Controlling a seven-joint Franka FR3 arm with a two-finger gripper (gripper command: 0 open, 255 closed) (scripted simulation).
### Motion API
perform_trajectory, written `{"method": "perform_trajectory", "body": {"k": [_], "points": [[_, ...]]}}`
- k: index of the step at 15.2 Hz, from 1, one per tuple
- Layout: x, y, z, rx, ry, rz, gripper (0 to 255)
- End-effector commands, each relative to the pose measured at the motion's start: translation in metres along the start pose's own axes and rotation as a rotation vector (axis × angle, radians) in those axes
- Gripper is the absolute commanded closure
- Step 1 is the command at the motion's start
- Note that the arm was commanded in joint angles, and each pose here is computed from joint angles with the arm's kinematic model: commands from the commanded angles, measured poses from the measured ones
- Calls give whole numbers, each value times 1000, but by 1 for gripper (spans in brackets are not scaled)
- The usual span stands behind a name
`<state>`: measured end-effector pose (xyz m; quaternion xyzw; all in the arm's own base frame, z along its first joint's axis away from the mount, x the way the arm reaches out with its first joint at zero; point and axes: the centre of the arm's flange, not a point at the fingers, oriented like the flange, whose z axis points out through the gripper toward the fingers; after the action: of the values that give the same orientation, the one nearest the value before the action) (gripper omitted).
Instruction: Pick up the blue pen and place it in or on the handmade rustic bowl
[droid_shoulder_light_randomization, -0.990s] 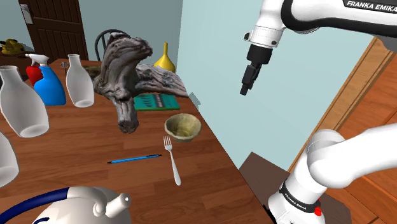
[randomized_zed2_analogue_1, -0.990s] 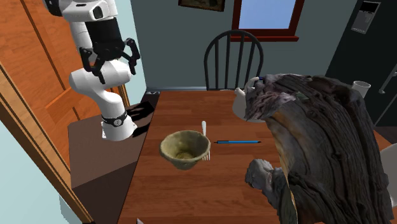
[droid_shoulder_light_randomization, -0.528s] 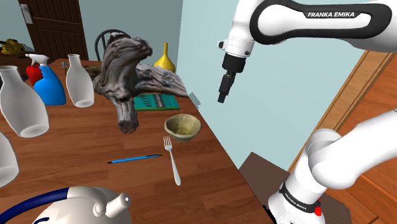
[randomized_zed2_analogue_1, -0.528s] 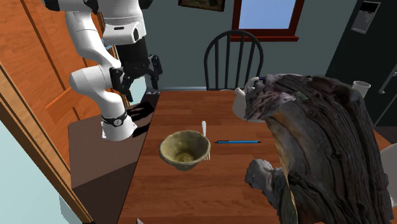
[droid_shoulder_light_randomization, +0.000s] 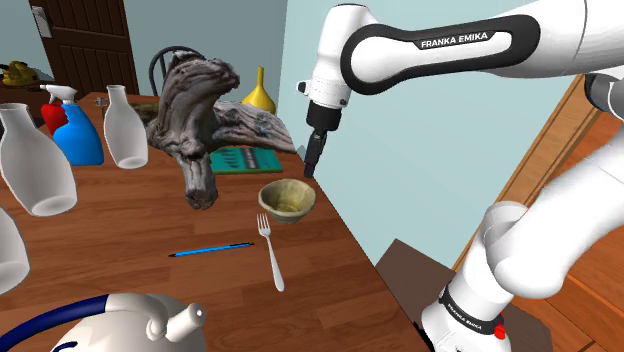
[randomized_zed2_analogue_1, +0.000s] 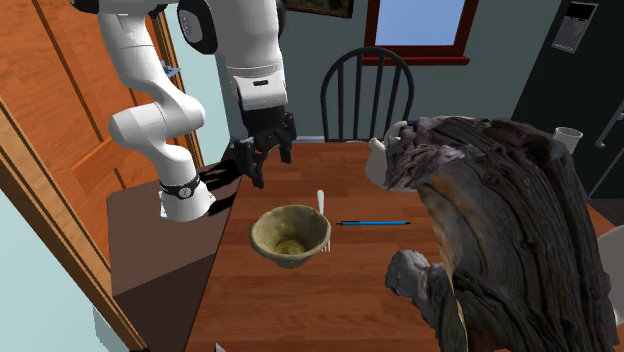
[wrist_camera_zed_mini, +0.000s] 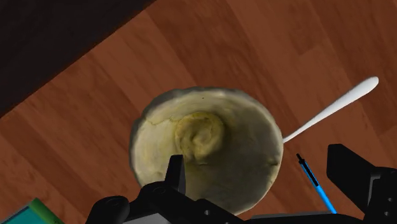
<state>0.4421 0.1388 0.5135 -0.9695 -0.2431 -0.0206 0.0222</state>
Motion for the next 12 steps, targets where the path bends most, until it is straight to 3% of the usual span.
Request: {"method": "perform_trajectory", "body": {"k": [1,12], "points": [[21,-10,13,3,3,-48,0],[124,-79,84,18,16,-300,0]]}}
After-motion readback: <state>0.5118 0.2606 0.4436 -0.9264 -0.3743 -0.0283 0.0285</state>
